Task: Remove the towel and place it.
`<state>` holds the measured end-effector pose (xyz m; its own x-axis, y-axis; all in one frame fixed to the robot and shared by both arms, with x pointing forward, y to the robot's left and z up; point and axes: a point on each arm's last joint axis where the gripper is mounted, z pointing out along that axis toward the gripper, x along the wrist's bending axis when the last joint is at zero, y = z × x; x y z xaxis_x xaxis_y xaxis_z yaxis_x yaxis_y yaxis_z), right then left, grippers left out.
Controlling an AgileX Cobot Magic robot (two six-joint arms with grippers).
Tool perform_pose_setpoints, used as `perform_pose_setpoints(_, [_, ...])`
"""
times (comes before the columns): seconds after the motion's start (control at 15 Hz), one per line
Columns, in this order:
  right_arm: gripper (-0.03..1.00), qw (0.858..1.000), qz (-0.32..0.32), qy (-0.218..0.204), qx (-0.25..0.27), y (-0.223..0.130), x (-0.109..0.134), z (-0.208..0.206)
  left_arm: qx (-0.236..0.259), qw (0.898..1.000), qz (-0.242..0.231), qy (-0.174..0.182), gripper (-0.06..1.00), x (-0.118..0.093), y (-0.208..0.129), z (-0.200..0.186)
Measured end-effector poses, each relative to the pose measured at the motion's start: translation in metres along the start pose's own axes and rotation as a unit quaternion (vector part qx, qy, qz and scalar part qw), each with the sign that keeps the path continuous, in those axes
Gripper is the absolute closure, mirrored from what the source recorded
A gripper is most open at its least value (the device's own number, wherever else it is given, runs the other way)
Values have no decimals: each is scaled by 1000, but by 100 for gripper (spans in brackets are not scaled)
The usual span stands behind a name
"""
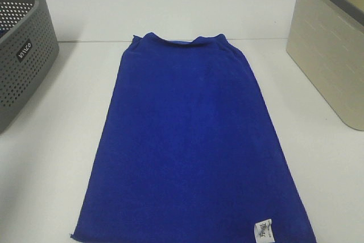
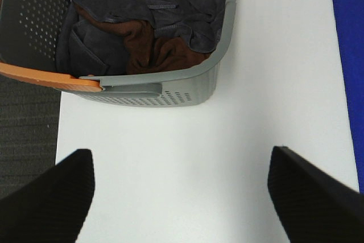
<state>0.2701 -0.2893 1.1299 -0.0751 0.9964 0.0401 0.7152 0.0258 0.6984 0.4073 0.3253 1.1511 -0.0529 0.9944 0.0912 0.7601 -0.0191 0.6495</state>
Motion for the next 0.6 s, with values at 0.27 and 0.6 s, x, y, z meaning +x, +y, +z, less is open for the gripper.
perform_pose_setpoints(0.27, [18, 996, -11, -5, -90, -61, 6, -15, -56, 998, -1, 6, 16, -9, -77, -21])
perform_pose_setpoints(0.6, [18, 993, -35, 3, -109, -89, 9, -3, -182, 983, -4, 18, 16, -20, -173, -52])
